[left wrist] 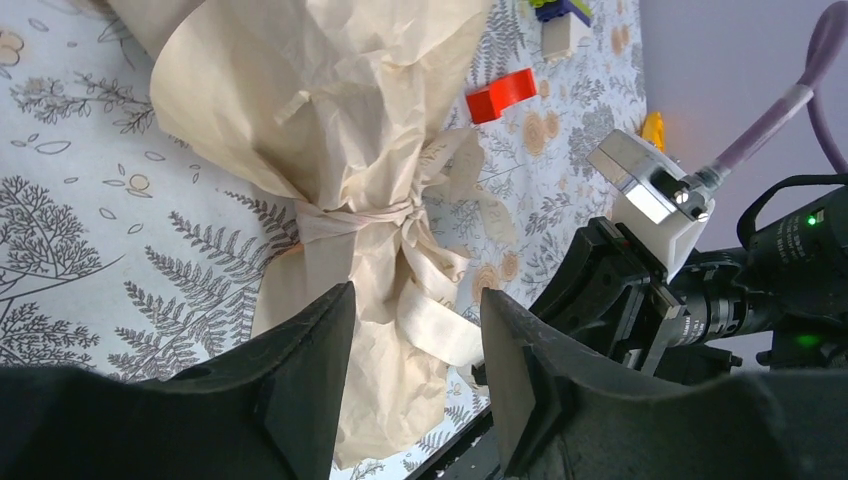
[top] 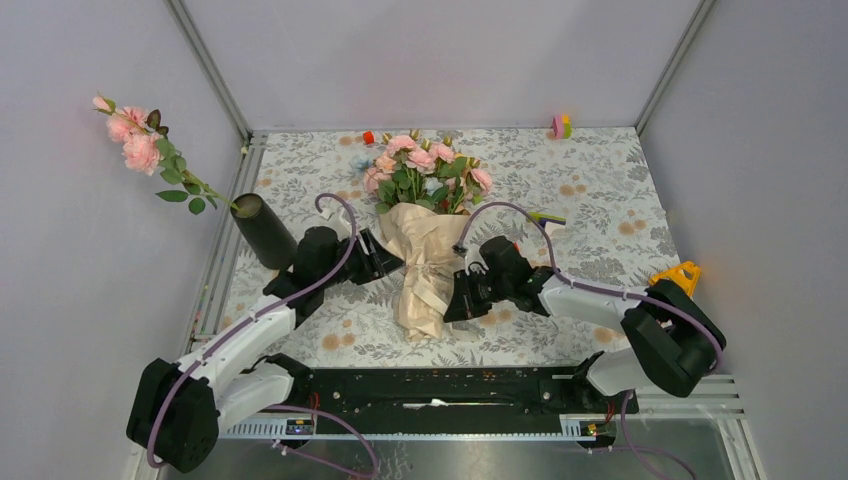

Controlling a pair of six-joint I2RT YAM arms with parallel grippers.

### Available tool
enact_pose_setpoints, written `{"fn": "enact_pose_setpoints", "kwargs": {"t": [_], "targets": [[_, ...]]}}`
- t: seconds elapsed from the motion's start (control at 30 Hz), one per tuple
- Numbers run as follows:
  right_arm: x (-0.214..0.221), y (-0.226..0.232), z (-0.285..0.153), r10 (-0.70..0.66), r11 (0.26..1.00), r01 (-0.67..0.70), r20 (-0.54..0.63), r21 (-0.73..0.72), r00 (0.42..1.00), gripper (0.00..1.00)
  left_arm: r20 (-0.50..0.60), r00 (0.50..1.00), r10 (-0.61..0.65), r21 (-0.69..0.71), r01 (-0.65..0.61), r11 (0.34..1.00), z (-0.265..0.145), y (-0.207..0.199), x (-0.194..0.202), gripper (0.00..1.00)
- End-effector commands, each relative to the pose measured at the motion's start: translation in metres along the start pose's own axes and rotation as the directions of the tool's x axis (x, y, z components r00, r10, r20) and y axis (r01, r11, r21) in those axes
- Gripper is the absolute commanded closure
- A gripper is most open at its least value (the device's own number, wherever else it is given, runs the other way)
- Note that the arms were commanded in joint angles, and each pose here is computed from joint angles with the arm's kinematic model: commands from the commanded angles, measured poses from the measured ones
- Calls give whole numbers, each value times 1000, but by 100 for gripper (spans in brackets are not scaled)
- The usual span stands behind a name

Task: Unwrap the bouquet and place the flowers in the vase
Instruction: Untie the ribbon from the wrapping paper.

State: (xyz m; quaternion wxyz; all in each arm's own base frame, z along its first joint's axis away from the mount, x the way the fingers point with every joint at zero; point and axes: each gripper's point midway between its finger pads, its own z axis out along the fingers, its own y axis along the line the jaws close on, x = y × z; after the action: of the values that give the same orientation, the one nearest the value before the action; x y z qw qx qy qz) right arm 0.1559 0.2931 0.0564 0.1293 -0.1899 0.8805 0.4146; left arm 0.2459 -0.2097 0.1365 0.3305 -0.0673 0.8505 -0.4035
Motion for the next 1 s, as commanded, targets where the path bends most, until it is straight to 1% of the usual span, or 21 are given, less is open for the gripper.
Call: {"fn": "enact_pose_setpoints", "kwargs": {"t": [0.0, 0.1, 0.23, 0.3, 0.37, 0.47, 0.53, 0.63, 0.7, 0.73, 0.8, 0.83, 0.97], "targets": [[-15, 24, -17, 24, 999, -23, 45, -40, 999, 93, 79, 990, 117, 121, -126, 985, -13, -28, -16, 48], [-37, 41, -24, 17, 998, -11, 105, -58, 994, 100, 118, 979, 163, 149, -180, 972, -22, -37, -21, 49], [-73, 70, -23, -19, 995, 35, 171, -90, 985, 100, 175, 972, 159, 109, -180, 978, -33, -35, -29, 48], [-85, 82, -13, -51, 994, 69, 192, -89, 980, 100, 201, 972, 123, 51, -136, 989, -36, -25, -34, 48], [-93, 92, 5, -66, 993, 84, 191, -87, 979, 100, 216, 973, 84, -3, -85, 996, -39, -13, -38, 48], [-107, 114, 33, -97, 988, 121, 222, -96, 970, 100, 225, 974, 31, -61, -17, 998, -40, 4, -40, 48], [-115, 137, 51, -121, 980, 155, 247, -124, 962, 100, 231, 973, -7, -76, 25, 997, -40, 13, -41, 48], [-124, 148, 74, -133, 978, 172, 276, -120, 952, 100, 254, 967, -26, -93, 52, 994, -45, 20, -44, 46], [-130, 148, 82, -128, 980, 166, 289, -111, 949, 93, 273, 962, -19, -116, 53, 992, -51, 25, -46, 45], [-132, 147, 84, -133, 980, 170, 292, -105, 947, 87, 282, 959, -13, -131, 52, 990, -54, 27, -47, 44], [-134, 147, 84, -156, 977, 190, 293, -92, 943, 70, 301, 954, -2, -163, 53, 985, -59, 33, -48, 42], [-135, 147, 82, -171, 975, 204, 293, -84, 941, 64, 307, 952, 4, -172, 52, 984, -61, 35, -48, 41], [-134, 146, 65, -243, 964, 264, 298, -31, 923, 43, 317, 948, 25, -189, 37, 981, -63, 37, -50, 36]]}}
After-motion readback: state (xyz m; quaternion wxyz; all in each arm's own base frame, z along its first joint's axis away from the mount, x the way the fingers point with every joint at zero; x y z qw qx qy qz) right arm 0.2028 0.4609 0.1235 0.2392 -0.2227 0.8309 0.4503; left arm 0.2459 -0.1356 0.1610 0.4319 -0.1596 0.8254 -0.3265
